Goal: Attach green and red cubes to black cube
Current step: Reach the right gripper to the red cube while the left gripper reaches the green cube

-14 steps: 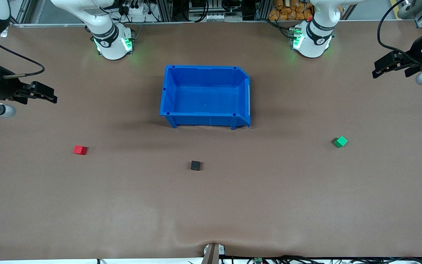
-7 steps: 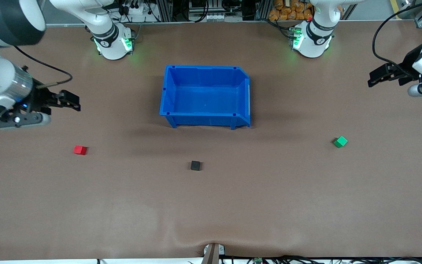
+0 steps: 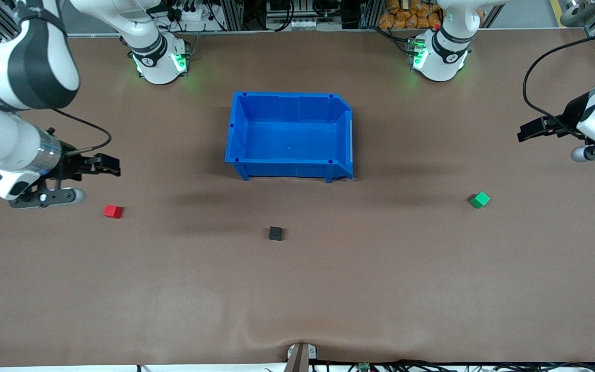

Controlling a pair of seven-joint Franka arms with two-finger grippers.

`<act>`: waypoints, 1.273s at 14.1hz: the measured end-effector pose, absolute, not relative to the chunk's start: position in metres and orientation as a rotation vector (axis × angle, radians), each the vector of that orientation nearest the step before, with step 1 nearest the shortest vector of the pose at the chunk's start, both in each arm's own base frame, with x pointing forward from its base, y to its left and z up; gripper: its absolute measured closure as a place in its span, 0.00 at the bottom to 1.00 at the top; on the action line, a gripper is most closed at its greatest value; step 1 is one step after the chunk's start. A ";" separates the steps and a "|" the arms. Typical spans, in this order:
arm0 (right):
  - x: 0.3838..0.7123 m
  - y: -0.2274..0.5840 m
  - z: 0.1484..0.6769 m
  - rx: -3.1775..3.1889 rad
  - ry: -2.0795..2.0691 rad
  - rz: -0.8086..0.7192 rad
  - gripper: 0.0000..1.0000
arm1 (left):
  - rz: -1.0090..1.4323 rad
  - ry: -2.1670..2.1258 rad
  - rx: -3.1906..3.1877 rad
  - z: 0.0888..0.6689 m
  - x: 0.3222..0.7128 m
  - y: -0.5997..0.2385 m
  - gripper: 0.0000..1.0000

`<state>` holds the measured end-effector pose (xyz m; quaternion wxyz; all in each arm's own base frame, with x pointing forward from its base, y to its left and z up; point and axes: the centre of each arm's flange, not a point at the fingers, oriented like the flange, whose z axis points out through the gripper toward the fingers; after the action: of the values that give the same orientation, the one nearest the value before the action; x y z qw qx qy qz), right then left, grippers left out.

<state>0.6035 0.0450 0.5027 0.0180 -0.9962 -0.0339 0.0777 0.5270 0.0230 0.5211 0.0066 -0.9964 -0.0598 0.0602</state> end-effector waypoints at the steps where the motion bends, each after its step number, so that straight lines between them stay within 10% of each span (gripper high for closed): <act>1: 0.605 0.026 0.497 -3.094 -0.057 0.237 0.00 | 0.184 -0.192 -3.117 0.512 0.527 0.025 0.00; 18: 0.592 -0.138 0.291 -3.097 0.365 0.018 0.00 | 0.155 -0.464 -3.106 0.397 0.546 0.074 0.00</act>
<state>0.5919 -0.1379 0.2908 0.0113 -0.9930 0.1171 0.0058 0.5460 0.0739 0.3968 -0.0014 -0.9878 -0.1477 0.0492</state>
